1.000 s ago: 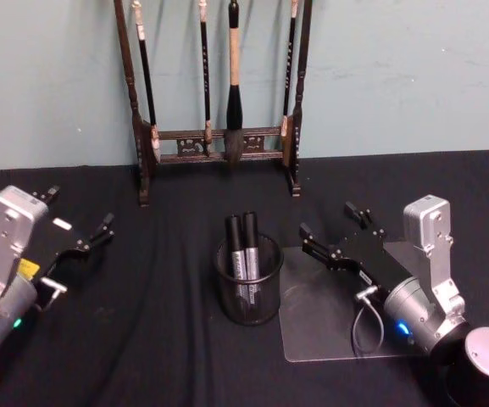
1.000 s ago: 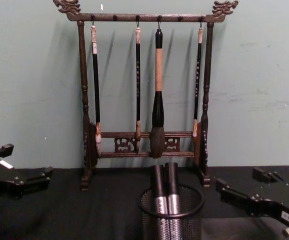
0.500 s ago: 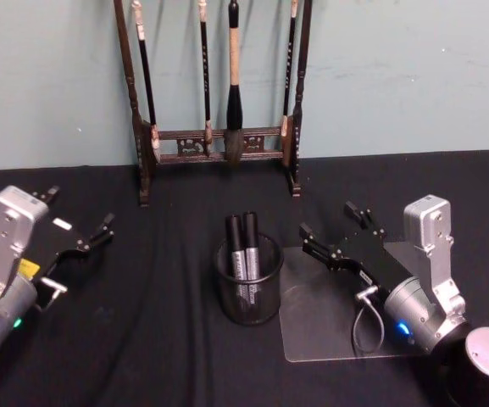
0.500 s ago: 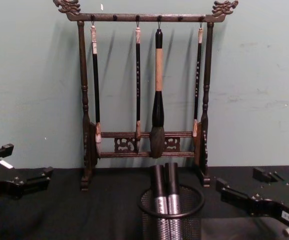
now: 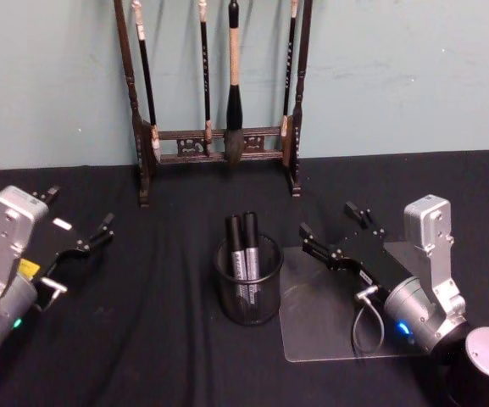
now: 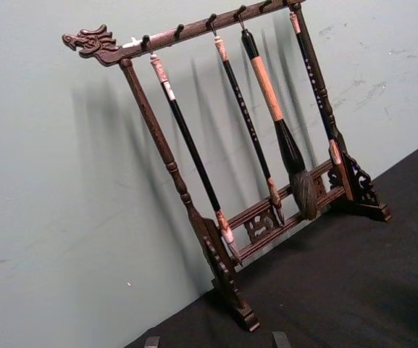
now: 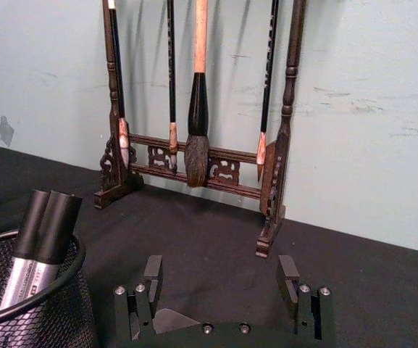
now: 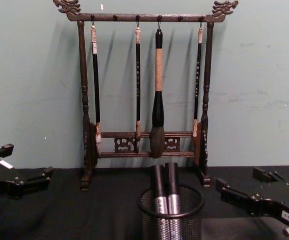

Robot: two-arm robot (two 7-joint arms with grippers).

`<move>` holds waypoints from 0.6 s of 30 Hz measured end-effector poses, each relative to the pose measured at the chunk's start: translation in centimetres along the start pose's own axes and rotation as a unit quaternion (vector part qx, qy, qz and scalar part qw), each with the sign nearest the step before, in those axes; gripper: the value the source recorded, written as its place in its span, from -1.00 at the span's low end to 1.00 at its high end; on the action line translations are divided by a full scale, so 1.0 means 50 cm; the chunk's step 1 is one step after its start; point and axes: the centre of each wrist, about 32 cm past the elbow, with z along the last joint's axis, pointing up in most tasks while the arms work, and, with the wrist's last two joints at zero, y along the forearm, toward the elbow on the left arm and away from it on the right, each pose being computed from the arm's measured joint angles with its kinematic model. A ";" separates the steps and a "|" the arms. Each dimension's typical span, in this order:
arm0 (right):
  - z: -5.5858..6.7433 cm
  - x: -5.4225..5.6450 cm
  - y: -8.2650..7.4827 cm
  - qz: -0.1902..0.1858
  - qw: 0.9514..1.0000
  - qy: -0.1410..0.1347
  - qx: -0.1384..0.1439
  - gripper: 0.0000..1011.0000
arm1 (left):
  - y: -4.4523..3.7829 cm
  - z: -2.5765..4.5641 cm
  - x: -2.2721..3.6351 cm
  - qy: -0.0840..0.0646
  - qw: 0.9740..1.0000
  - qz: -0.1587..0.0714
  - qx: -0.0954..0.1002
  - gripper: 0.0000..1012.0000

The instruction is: Pick up the water-based marker from the table and place it into the pen holder.

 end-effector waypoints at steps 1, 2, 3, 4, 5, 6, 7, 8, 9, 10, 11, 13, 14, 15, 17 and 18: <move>0.000 0.000 0.000 0.000 1.000 0.000 0.000 0.98 | 0.000 0.000 0.000 0.000 1.000 0.000 0.000 0.99; 0.000 0.000 0.000 0.000 1.000 0.000 0.000 0.98 | 0.000 0.000 0.000 0.000 1.000 0.000 0.000 0.99; 0.000 0.000 0.000 0.000 1.000 0.000 0.000 0.98 | 0.000 0.000 0.000 0.000 1.000 0.000 0.000 0.99; 0.000 0.000 0.000 0.000 1.000 0.000 0.000 0.98 | 0.000 0.000 0.000 0.000 1.000 0.000 0.000 0.99; 0.000 0.000 0.000 0.000 1.000 0.000 0.000 0.98 | 0.000 0.000 0.000 0.000 1.000 0.000 0.000 0.99; 0.000 0.000 0.000 0.000 1.000 0.000 0.000 0.98 | 0.000 0.000 0.000 0.000 1.000 0.000 0.000 0.99; 0.000 0.000 0.000 0.000 1.000 0.000 0.000 0.98 | 0.000 0.000 0.000 0.000 1.000 0.000 0.000 0.99; 0.000 0.000 0.000 0.000 1.000 0.000 0.000 0.98 | 0.000 0.000 0.000 0.000 1.000 0.000 0.000 0.99; 0.000 0.000 0.000 0.000 1.000 0.000 0.000 0.98 | 0.000 0.000 0.000 0.000 1.000 0.000 0.000 0.99; 0.000 0.000 0.000 0.000 1.000 0.000 0.000 0.98 | 0.000 0.000 0.000 0.000 1.000 0.000 0.000 0.99; 0.000 0.000 0.000 0.000 1.000 0.000 0.000 0.98 | 0.000 0.000 0.000 0.000 1.000 0.000 0.000 0.99; 0.000 0.000 0.000 0.000 1.000 0.000 0.000 0.98 | 0.000 0.000 0.000 0.000 1.000 0.000 0.000 0.99; 0.000 0.000 0.000 0.000 1.000 0.000 0.000 0.98 | 0.000 0.000 0.000 0.000 1.000 0.000 0.000 0.99; 0.000 0.000 0.000 0.000 1.000 0.000 0.000 0.98 | 0.000 0.000 0.000 0.000 1.000 0.000 0.000 0.99; 0.000 0.000 0.000 0.000 1.000 0.000 0.000 0.98 | 0.000 0.000 0.000 0.000 1.000 0.000 0.000 0.99; 0.000 0.000 0.000 0.000 1.000 0.000 0.000 0.98 | 0.000 0.000 0.000 0.000 1.000 0.000 0.000 0.99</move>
